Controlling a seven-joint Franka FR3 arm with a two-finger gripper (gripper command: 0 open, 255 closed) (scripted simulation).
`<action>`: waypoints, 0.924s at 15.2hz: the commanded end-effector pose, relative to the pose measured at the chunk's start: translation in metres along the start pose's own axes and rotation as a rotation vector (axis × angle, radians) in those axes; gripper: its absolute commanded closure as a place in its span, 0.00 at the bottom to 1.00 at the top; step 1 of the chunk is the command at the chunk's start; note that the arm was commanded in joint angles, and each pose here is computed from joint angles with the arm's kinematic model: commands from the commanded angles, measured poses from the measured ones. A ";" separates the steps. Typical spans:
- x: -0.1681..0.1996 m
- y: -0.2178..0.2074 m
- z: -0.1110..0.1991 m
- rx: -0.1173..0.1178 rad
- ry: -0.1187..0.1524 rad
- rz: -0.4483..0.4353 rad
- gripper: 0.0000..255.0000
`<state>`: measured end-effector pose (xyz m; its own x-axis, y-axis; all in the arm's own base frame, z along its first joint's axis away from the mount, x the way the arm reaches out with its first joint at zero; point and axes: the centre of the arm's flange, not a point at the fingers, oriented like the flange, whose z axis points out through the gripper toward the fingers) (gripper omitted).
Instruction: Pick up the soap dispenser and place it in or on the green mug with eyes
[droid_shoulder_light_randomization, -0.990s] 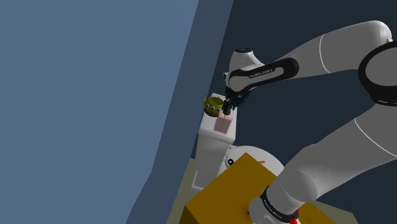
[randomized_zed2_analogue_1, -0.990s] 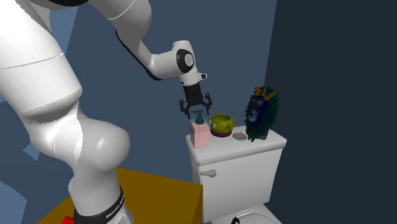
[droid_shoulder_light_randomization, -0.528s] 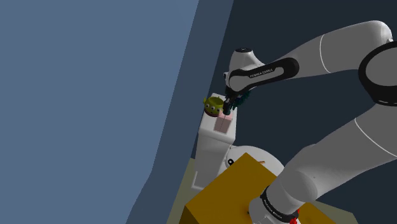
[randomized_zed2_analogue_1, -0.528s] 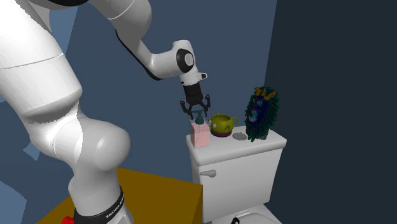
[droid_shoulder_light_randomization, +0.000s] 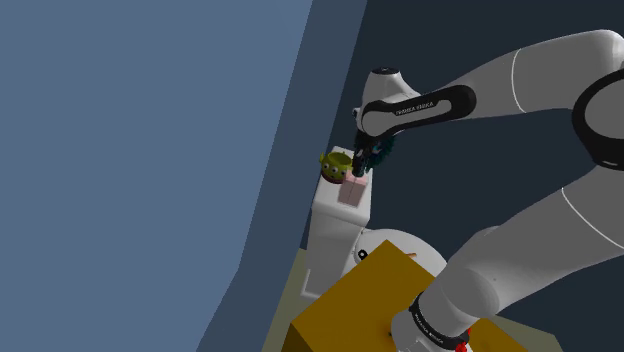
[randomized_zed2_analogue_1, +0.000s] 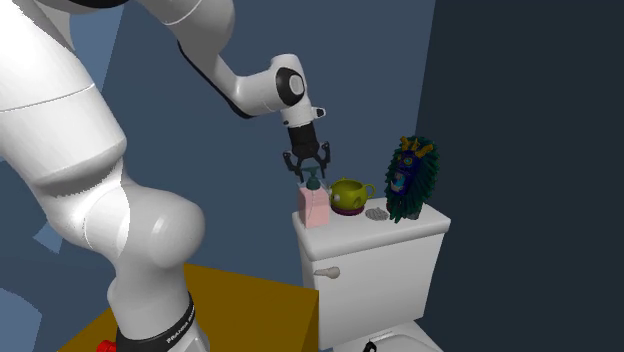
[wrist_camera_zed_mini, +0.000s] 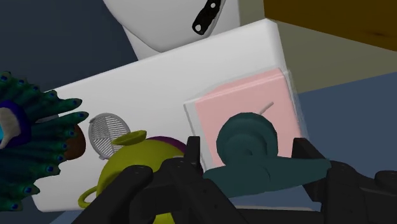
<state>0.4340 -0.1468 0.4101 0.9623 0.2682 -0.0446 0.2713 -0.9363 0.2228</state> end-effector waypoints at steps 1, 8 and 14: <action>-0.001 0.002 -0.010 0.000 0.000 0.000 1.00; -0.002 0.011 -0.046 0.000 0.000 0.000 1.00; -0.004 0.018 -0.077 0.000 0.000 0.000 1.00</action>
<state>0.4338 -0.1471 0.4828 0.9623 0.2683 -0.0445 0.2713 -0.9364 0.2226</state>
